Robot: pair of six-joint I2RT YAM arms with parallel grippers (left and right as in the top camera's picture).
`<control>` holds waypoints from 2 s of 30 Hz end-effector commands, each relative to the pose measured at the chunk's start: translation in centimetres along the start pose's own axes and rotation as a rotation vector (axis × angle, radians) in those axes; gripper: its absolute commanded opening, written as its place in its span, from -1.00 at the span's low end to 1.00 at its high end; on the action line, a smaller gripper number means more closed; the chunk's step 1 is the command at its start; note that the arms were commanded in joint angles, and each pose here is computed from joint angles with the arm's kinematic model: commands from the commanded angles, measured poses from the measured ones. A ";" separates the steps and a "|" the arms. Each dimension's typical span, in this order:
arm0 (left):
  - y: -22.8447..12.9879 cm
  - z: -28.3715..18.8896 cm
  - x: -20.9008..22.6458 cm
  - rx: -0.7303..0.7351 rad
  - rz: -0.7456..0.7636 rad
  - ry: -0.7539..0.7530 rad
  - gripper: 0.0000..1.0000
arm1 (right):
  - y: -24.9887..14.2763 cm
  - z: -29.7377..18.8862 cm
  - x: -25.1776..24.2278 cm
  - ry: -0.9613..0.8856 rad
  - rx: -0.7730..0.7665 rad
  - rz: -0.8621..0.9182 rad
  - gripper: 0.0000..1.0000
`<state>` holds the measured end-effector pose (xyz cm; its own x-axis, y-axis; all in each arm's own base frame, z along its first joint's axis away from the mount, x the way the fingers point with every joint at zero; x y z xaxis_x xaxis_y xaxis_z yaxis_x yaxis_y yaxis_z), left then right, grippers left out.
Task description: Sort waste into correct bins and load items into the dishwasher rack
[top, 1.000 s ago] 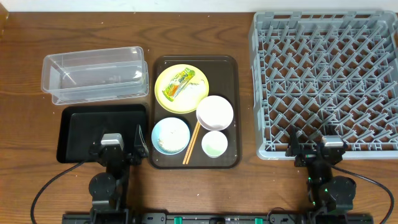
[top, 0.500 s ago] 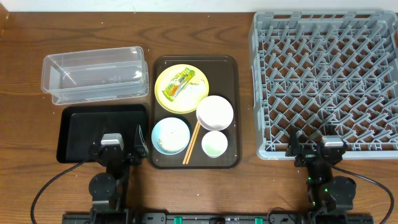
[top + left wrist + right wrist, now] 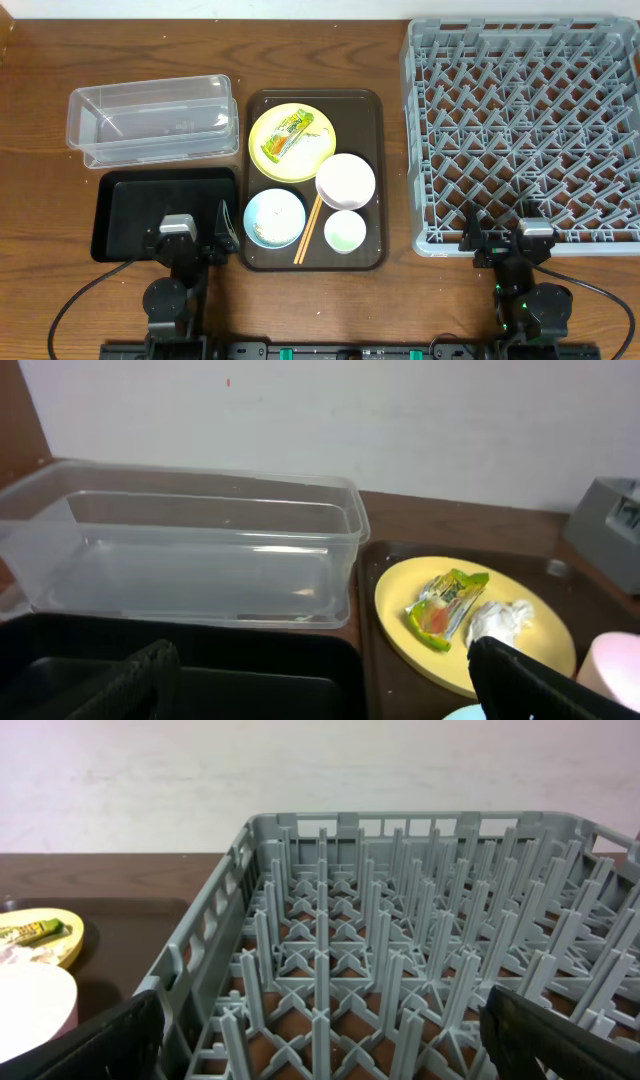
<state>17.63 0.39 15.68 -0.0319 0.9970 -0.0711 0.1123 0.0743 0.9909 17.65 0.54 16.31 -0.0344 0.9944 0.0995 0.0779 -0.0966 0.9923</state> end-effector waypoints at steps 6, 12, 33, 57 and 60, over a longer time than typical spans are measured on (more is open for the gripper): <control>0.6 -0.3 0.1 0.112 -0.086 0.024 0.89 | 1.0 -0.2 -0.2 -0.027 0.027 0.029 0.99; 3.0 0.2 -0.1 0.287 -0.084 0.044 0.89 | 3.1 0.1 -0.2 -0.054 0.141 0.031 0.98; 6.7 6.1 -2.4 1.130 -0.177 -0.034 0.89 | 8.1 5.6 0.3 -0.102 0.757 0.048 0.98; 6.3 17.4 -11.6 0.710 0.224 -0.354 0.87 | 7.9 5.7 0.5 -0.087 0.767 0.054 0.99; 4.2 18.7 -12.8 0.731 0.235 -0.375 0.86 | 7.9 5.7 0.5 -0.087 0.767 0.054 0.98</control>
<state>36.14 -10.90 19.89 0.3628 0.9293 -0.0692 0.6944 -0.2200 0.6852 23.74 0.64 22.98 0.0584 0.9935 0.0981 0.7617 -0.1079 0.6389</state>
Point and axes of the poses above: each gripper's point midway between its finger pads, its own z axis out along the fingers, its own x axis along the line the jaws close on, y = z × x, the point moved 7 cm from there along -z, back along the fingers, and after that the axes turned 3 degrees about z, right-handed, at the moved point
